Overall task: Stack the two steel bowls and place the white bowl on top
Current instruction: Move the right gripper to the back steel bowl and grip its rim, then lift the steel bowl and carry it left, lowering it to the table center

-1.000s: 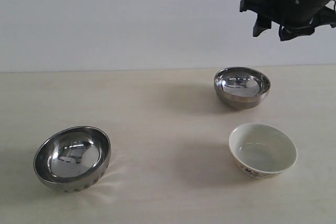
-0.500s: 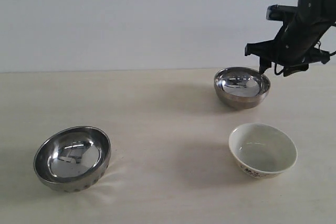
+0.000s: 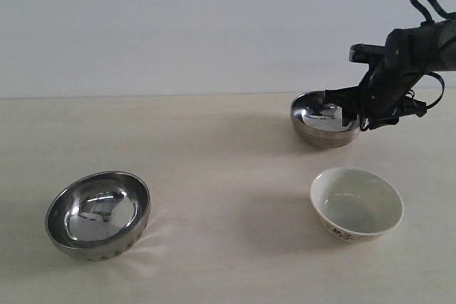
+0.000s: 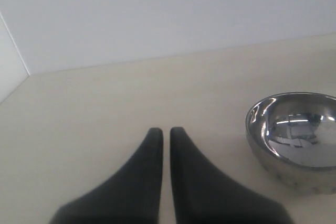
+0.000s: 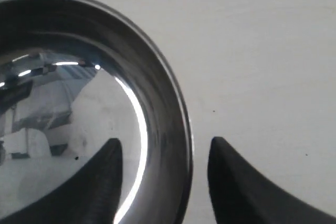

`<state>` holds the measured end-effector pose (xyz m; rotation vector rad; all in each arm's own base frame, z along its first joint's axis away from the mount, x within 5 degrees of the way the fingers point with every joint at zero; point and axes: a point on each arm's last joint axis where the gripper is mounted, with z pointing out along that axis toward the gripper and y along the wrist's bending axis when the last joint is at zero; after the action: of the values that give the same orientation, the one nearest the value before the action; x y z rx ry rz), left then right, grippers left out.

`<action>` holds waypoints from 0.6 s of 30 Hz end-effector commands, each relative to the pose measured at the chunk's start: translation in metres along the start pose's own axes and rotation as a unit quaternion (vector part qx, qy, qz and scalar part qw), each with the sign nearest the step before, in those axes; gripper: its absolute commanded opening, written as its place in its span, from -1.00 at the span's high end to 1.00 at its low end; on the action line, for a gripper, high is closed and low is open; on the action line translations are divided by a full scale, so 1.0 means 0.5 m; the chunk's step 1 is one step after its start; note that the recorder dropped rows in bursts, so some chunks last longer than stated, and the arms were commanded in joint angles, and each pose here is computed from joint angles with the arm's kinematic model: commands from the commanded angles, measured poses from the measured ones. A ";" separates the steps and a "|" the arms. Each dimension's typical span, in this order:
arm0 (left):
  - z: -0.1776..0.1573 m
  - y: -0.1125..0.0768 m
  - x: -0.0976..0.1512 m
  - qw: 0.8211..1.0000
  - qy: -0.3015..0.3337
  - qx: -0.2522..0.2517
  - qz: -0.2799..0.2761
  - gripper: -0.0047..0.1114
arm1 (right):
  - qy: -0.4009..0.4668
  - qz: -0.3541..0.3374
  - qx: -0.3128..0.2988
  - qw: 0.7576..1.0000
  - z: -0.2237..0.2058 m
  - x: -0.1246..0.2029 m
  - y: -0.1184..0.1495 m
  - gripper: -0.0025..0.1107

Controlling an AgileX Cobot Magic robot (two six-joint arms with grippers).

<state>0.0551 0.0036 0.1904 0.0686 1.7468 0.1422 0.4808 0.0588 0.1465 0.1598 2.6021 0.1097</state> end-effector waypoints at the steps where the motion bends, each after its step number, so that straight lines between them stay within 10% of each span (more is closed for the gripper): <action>1: 0.000 0.000 0.001 1.000 -0.004 -0.001 -0.008 0.85 | -0.010 0.001 0.000 1.000 0.001 -0.007 -0.006 0.61; 4: 0.000 0.000 0.001 1.000 -0.004 -0.001 -0.008 0.85 | -0.005 -0.003 0.001 1.000 0.000 -0.005 -0.006 0.95; 18: 0.000 0.000 0.001 1.000 -0.004 -0.001 -0.008 0.85 | -0.064 0.002 -0.019 0.998 -0.203 -0.066 0.008 0.96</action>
<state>0.0551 0.0036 0.1904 0.0686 1.7468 0.1422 0.4661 0.0557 0.2189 0.1629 2.5171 0.1340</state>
